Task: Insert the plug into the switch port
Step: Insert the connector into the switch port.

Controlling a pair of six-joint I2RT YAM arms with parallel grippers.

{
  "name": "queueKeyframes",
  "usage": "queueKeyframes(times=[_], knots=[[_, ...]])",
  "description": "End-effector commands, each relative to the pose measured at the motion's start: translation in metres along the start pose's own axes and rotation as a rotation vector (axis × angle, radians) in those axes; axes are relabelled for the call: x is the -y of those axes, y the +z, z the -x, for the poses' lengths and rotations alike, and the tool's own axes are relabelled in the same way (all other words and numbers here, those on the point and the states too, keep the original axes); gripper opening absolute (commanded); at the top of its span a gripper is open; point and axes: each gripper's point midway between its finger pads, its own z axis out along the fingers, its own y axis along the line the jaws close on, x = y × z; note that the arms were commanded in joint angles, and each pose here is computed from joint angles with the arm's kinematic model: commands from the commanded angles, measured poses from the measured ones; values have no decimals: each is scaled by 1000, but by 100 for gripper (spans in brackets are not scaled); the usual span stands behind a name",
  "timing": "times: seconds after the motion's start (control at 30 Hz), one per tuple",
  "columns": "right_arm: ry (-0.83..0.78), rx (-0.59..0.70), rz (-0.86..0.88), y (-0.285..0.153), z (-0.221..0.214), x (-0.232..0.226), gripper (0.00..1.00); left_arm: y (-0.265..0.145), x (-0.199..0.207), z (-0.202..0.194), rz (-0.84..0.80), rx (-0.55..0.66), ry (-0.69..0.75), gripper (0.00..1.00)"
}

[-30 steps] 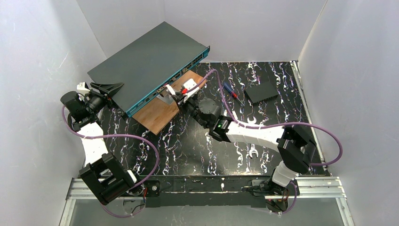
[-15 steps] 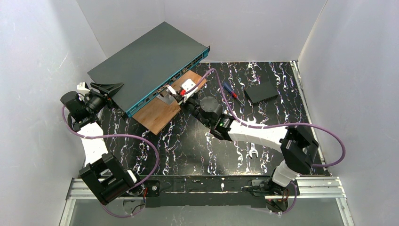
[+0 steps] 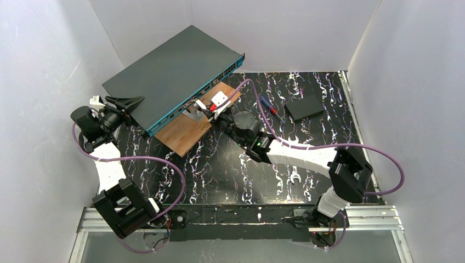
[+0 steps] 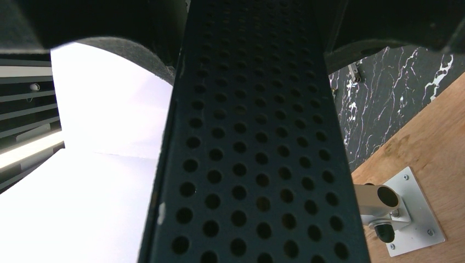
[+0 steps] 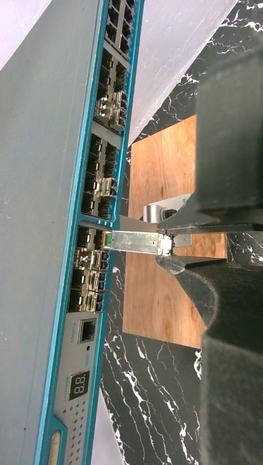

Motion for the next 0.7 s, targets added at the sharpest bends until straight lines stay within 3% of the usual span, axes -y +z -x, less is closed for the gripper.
queueKeyframes(times=[0.0, 0.67], knots=[[14, 104, -54, -6, 50, 18, 1, 3, -26, -16, 47, -66, -29, 0], [30, 65, -15, -1, 42, 10, 1, 3, -25, -16, 46, -66, -26, 0]])
